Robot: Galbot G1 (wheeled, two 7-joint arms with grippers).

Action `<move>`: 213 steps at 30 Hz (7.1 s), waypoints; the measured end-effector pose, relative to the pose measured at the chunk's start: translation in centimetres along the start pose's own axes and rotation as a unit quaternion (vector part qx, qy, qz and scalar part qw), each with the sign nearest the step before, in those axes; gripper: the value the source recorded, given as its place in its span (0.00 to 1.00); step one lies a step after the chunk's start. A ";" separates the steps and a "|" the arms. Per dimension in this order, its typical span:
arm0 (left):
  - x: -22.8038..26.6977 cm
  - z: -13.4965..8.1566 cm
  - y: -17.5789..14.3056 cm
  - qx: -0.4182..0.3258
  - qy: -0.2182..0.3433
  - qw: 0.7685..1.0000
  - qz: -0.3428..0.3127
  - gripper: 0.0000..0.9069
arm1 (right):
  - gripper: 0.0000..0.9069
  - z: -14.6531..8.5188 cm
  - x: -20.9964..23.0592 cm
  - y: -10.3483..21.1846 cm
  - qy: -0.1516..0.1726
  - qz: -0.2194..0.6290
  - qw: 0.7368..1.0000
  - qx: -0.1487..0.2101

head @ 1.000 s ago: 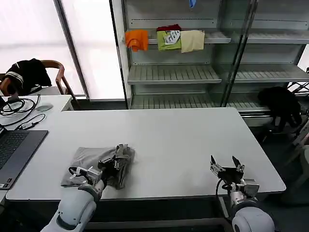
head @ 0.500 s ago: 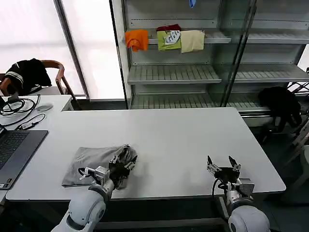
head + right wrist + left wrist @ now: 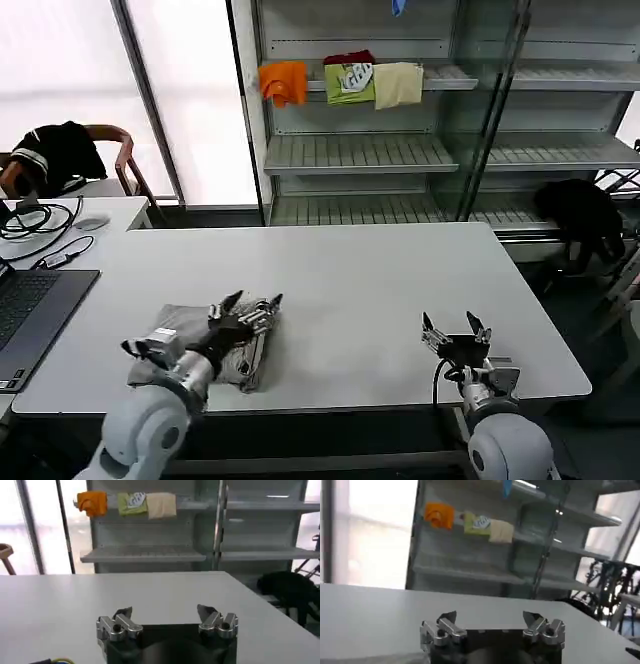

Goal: Fold and organize the clothes.

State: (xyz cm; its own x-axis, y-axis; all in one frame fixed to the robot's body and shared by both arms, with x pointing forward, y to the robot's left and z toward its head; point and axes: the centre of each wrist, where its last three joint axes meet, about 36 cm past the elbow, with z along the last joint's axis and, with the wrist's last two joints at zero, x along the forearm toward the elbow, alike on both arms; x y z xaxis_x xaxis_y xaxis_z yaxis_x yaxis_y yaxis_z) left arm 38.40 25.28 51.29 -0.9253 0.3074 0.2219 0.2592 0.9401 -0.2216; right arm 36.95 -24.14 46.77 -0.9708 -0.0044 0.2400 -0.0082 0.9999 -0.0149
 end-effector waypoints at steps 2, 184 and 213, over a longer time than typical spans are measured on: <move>0.6 -0.6 1.4 0.000 -0.003 1.000 -0.019 1.00 | 1.00 -0.2 -0.2 0.1 -0.001 -0.005 1.000 0.001; -7.8 1.6 -3.1 -0.094 -0.009 0.994 -0.054 1.00 | 1.00 -1.0 -3.1 9.4 0.072 -0.082 0.979 -0.170; -4.4 1.6 0.4 -0.116 -0.004 0.987 -0.114 1.00 | 0.00 0.0 -2.8 13.0 0.151 -0.091 0.958 -0.229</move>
State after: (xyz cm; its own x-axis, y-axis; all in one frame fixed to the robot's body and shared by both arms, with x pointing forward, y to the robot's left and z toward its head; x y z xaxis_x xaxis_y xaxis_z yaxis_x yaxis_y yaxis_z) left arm 42.13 24.08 48.72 -0.9688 0.0842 0.2330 0.0998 0.9934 0.0560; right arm 39.55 -11.09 45.89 -0.8494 -0.2428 0.4686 0.0024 0.8861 0.4634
